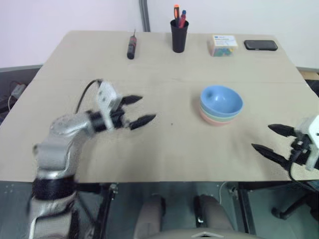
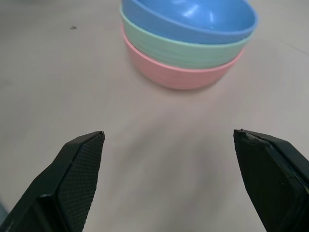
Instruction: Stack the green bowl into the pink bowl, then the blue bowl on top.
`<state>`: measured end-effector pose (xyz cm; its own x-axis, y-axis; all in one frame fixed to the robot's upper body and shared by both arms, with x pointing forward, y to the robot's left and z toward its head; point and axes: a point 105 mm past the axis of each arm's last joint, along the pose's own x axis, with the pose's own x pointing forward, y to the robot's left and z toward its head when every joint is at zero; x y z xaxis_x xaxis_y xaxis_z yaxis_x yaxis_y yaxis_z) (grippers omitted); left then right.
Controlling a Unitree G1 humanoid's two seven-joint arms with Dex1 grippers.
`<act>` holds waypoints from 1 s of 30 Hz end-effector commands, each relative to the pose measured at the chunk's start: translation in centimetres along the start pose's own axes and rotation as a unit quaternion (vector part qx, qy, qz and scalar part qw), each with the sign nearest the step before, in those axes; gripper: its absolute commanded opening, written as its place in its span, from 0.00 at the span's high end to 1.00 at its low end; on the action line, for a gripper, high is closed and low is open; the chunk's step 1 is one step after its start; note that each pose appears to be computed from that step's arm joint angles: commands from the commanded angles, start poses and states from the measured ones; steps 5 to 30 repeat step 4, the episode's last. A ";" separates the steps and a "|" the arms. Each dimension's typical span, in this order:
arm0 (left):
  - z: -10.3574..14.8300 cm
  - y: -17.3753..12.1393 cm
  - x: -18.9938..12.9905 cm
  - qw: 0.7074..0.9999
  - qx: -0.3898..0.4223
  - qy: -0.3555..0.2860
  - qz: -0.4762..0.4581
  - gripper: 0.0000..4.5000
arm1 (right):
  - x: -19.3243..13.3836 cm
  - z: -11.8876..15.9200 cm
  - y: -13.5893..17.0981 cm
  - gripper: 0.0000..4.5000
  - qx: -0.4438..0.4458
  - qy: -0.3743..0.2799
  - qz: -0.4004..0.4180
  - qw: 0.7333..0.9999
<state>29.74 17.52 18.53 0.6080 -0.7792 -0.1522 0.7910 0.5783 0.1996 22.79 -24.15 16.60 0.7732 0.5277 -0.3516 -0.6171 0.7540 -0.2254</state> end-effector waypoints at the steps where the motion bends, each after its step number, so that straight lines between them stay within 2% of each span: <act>1: 0.9 -1.0 -2.6 1.000 0.012 0.000 -0.003 0.01 | -2.1 1.4 -1.1 0.00 -0.022 -0.012 -0.011 1.000; 4: -0.5 -1.4 -4.1 0.999 0.013 0.037 -0.011 0.01 | -2.5 2.0 -1.3 0.00 -0.021 -0.017 -0.003 1.000; 30: -0.5 -1.4 -4.1 0.999 0.013 0.037 -0.011 0.01 | -2.5 2.0 -1.3 0.00 -0.021 -0.017 -0.003 1.000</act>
